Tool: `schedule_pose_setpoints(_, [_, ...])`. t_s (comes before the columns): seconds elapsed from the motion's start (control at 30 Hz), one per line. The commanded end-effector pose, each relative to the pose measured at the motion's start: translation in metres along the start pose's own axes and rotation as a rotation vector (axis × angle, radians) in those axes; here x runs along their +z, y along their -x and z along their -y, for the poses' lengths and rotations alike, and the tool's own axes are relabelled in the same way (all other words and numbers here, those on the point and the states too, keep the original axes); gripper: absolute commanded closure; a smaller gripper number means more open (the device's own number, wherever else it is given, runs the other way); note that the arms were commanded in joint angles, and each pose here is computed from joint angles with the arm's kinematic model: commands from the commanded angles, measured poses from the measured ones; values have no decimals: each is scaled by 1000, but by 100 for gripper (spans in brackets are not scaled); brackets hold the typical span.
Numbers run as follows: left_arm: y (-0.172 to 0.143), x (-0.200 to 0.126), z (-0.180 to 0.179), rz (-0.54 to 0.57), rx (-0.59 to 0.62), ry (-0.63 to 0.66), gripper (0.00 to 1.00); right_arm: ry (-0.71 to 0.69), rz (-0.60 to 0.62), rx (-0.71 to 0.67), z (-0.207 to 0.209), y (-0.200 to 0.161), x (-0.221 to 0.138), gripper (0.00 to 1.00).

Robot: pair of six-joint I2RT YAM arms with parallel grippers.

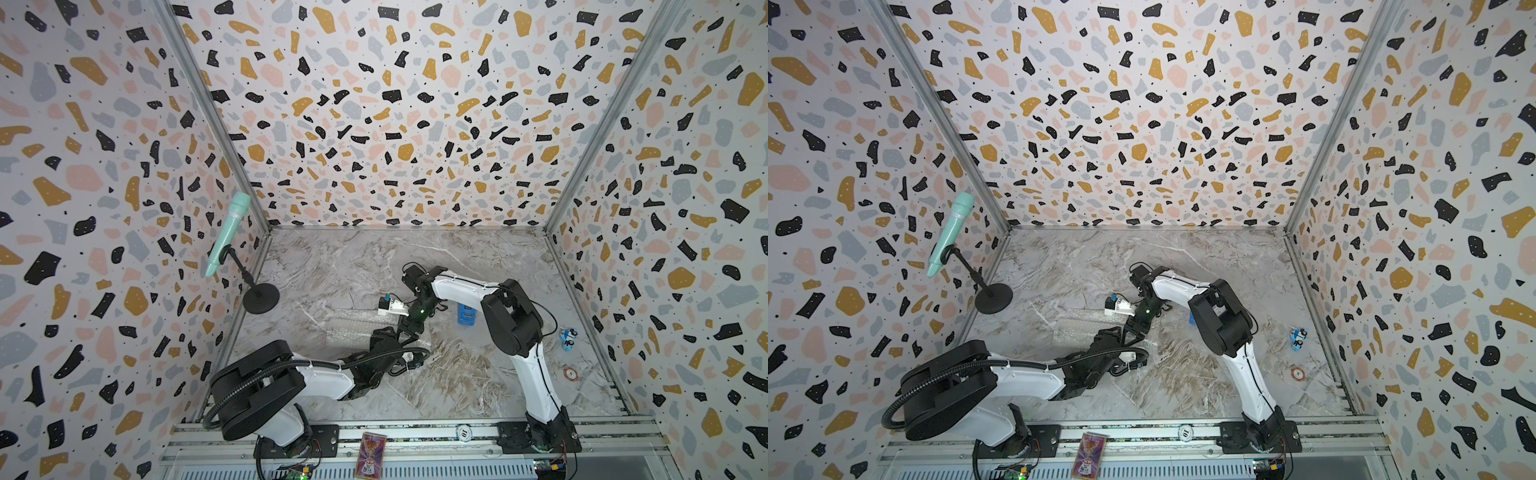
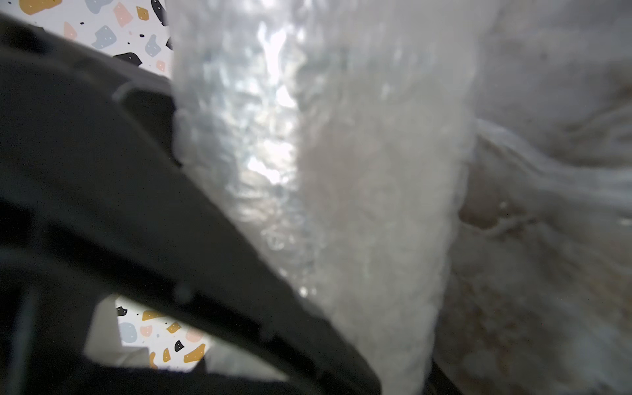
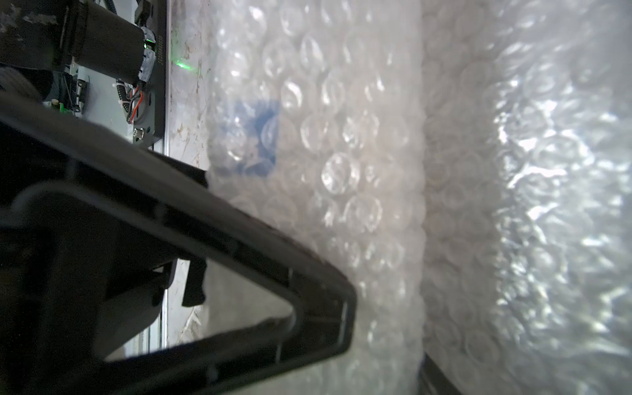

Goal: Wrap wine bottles in bubble wrap
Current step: Wrap the wine bottle in bubble wrap.

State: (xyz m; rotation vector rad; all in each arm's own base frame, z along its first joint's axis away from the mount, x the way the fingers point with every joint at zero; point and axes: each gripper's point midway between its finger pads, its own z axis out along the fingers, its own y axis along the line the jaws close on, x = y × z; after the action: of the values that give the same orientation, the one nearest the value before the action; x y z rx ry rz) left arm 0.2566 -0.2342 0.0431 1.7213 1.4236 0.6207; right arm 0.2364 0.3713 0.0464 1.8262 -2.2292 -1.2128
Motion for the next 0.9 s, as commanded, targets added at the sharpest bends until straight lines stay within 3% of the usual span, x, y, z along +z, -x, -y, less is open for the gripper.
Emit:
schedule_pose_setpoints(0.0, [6,-2,-4,14,-16,-5,44,-41,-109,67,1,-32,3,45])
schedule_pose_setpoints(0.13, [6,-2,-4,14,-25,-12,47,-62,-98,55,-1,-29,-4,39])
schedule_pose_setpoints(0.4, [10,-4,-1,32,-32,-50,48,-131,-33,-3,-6,-13,-27,37])
schedule_pose_setpoints(0.7, [11,-5,2,38,-40,-80,49,-145,-14,1,-6,-13,-36,33])
schedule_pose_setpoints(0.87, [11,-6,4,39,-41,-87,49,-178,3,21,1,-13,-43,26])
